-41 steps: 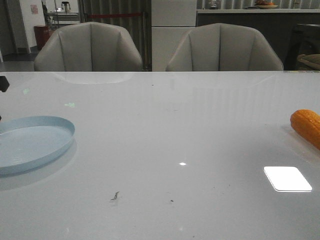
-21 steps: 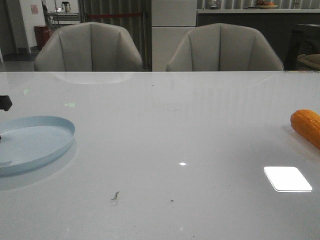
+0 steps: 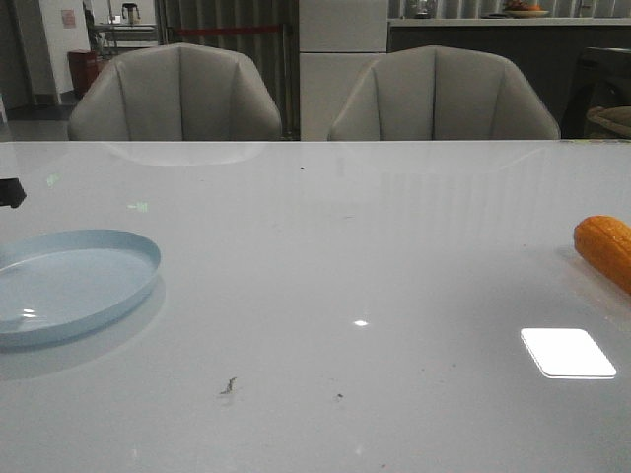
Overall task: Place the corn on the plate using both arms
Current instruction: 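Lower the left gripper to the blue plate's rim and push it inward, then lift the left gripper away from the plate and withdraw it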
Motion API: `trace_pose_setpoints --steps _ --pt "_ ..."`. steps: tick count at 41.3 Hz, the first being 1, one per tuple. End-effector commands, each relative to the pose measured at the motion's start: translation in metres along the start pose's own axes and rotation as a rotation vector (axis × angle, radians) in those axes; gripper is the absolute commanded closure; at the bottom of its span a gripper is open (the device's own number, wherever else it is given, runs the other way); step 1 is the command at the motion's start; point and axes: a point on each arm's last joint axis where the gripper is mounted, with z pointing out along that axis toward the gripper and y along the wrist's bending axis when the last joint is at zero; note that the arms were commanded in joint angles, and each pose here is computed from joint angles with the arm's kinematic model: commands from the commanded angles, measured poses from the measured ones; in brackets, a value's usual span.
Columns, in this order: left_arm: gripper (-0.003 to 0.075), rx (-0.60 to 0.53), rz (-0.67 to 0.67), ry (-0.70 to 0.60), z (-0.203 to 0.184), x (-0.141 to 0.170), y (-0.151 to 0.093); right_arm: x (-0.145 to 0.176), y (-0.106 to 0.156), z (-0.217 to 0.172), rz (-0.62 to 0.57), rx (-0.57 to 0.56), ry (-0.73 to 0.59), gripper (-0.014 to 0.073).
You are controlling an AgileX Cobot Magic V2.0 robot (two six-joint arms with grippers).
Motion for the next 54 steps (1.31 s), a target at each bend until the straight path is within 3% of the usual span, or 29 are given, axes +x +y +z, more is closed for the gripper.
trace_pose_setpoints --steps 1,8,16,28,33,45,54 --pt "0.0626 0.067 -0.010 -0.059 -0.031 -0.014 -0.018 -0.017 0.003 -0.006 0.003 -0.015 -0.106 0.0187" --pt "0.0626 0.139 0.040 -0.115 -0.051 -0.031 -0.052 -0.017 0.003 -0.006 0.003 -0.015 -0.106 0.0187" --pt "0.0626 0.269 0.090 -0.175 -0.064 -0.037 -0.108 -0.016 0.003 -0.006 0.003 -0.014 -0.102 0.0187" --pt "0.0626 0.342 0.235 -0.183 -0.052 -0.015 -0.186 -0.012 0.002 -0.006 0.003 -0.010 -0.051 0.0187" --pt "0.0626 0.352 0.281 -0.163 -0.040 -0.005 -0.208 -0.011 0.002 -0.006 0.003 -0.009 -0.041 0.0187" --pt "0.0609 0.328 0.354 -0.118 -0.014 0.007 -0.230 -0.008 0.002 -0.006 0.003 -0.007 -0.015 0.0187" --pt "0.0397 0.304 0.358 -0.052 0.011 0.011 -0.229 -0.008 0.002 -0.006 0.003 -0.007 -0.015 0.0187"
